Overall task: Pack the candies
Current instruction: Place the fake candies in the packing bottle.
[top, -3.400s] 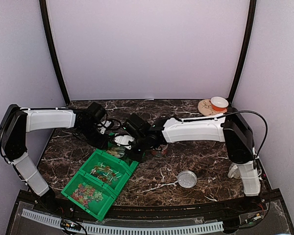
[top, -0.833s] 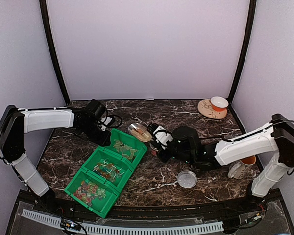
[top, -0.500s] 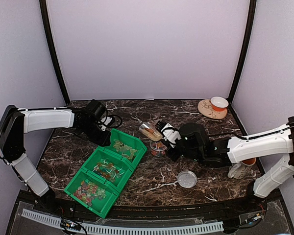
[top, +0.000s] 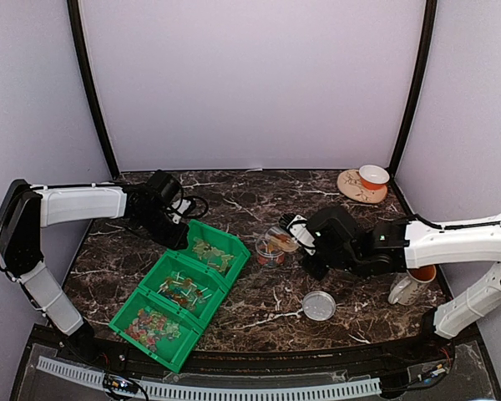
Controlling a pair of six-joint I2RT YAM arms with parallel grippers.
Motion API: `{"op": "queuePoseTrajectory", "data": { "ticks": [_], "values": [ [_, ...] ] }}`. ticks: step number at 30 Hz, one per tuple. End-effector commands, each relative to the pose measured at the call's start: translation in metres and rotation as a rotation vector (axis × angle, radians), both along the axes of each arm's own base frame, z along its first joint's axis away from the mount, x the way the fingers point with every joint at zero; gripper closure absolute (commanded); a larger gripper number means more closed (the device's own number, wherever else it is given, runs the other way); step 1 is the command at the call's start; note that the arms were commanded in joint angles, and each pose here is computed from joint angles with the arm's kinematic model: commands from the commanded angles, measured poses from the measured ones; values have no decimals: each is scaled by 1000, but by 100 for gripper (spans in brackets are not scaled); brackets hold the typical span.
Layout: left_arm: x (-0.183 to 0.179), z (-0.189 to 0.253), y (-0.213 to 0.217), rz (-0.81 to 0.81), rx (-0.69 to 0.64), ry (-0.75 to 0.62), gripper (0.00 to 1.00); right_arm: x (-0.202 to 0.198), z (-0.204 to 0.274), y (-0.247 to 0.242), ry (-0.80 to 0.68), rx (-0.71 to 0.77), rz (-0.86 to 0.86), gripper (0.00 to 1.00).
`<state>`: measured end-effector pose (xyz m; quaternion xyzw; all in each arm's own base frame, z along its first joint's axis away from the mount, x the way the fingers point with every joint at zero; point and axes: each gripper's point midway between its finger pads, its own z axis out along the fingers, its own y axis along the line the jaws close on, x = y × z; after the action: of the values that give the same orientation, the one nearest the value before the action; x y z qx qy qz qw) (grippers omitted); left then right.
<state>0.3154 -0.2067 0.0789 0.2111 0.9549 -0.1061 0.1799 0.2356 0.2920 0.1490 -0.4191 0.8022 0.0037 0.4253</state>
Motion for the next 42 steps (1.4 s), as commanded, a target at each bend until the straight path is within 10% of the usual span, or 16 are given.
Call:
{"op": "queuePoseTrajectory", "data": {
  "ticks": [1,42],
  "values": [
    [8,30,-6,3,-47,-67,100,4,7,-12,24,-61,-56,100],
    [9,26,-6,2,-38,-62,100,-2,6,-8,55,-344,-6,100]
  ]
}}
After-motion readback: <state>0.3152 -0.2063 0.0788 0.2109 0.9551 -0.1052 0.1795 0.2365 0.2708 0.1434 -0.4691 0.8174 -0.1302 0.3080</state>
